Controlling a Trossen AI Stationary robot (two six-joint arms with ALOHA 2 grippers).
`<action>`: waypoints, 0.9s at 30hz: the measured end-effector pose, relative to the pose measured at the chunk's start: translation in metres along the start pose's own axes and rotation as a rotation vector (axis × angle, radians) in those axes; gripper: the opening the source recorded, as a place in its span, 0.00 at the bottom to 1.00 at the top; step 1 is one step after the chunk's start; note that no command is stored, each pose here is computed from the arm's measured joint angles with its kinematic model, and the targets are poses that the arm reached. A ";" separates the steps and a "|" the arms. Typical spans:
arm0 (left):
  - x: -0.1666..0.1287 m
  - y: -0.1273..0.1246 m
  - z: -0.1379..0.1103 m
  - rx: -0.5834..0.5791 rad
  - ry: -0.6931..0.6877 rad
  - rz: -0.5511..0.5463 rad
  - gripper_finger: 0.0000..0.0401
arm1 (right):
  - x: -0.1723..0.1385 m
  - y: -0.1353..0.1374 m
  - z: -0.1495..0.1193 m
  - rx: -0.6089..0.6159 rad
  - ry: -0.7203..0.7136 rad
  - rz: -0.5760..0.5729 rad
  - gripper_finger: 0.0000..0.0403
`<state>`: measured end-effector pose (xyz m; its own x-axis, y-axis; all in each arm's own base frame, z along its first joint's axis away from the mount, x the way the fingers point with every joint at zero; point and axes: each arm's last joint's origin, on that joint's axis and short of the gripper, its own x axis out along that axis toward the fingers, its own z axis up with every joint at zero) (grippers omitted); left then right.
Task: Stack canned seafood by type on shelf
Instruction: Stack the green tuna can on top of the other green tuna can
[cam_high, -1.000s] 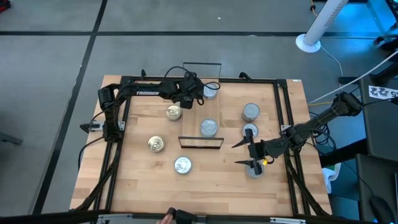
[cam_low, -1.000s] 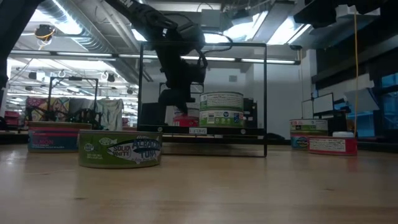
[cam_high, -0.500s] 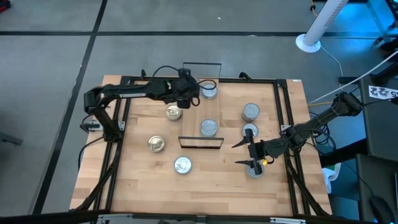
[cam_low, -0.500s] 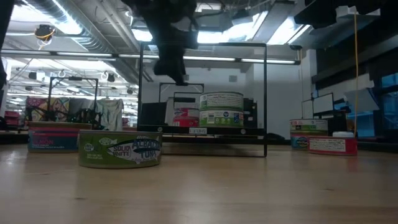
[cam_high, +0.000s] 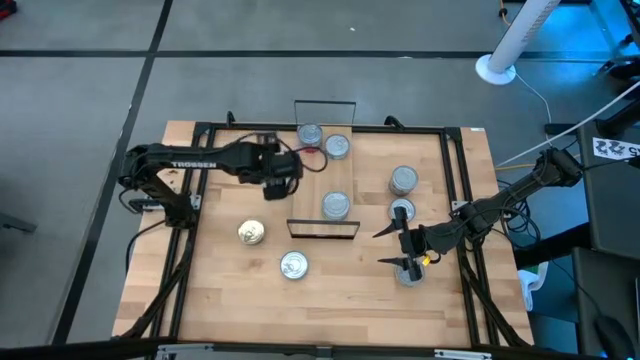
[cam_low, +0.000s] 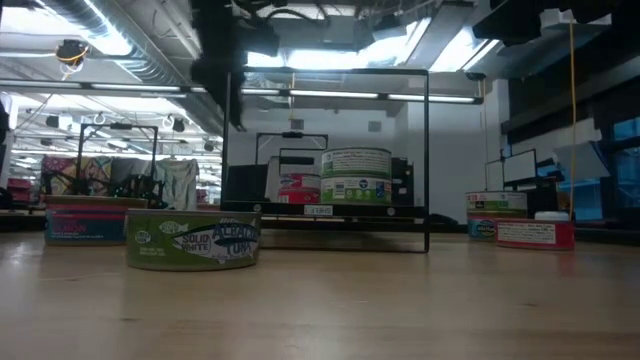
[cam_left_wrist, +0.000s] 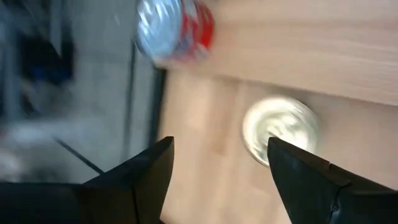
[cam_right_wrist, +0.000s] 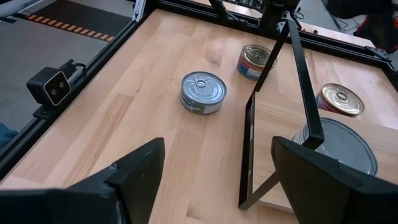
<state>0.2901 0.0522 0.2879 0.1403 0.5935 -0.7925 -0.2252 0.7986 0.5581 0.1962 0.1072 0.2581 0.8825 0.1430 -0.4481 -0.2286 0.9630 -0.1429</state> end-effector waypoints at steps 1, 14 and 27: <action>-0.002 -0.004 -0.004 -0.040 0.027 -0.020 0.64 | 0.000 0.000 0.000 0.000 0.000 0.000 0.74; -0.029 -0.052 -0.029 -0.231 0.305 -0.468 0.64 | 0.000 0.000 0.000 0.001 -0.001 0.000 0.74; -0.016 -0.090 -0.060 -0.185 0.438 -0.427 0.56 | 0.000 0.000 0.000 0.003 -0.001 0.019 0.74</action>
<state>0.2506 -0.0354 0.2356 -0.1440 0.0993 -0.9846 -0.4053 0.9017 0.1503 0.1962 0.1076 0.2581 0.8782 0.1613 -0.4502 -0.2438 0.9609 -0.1314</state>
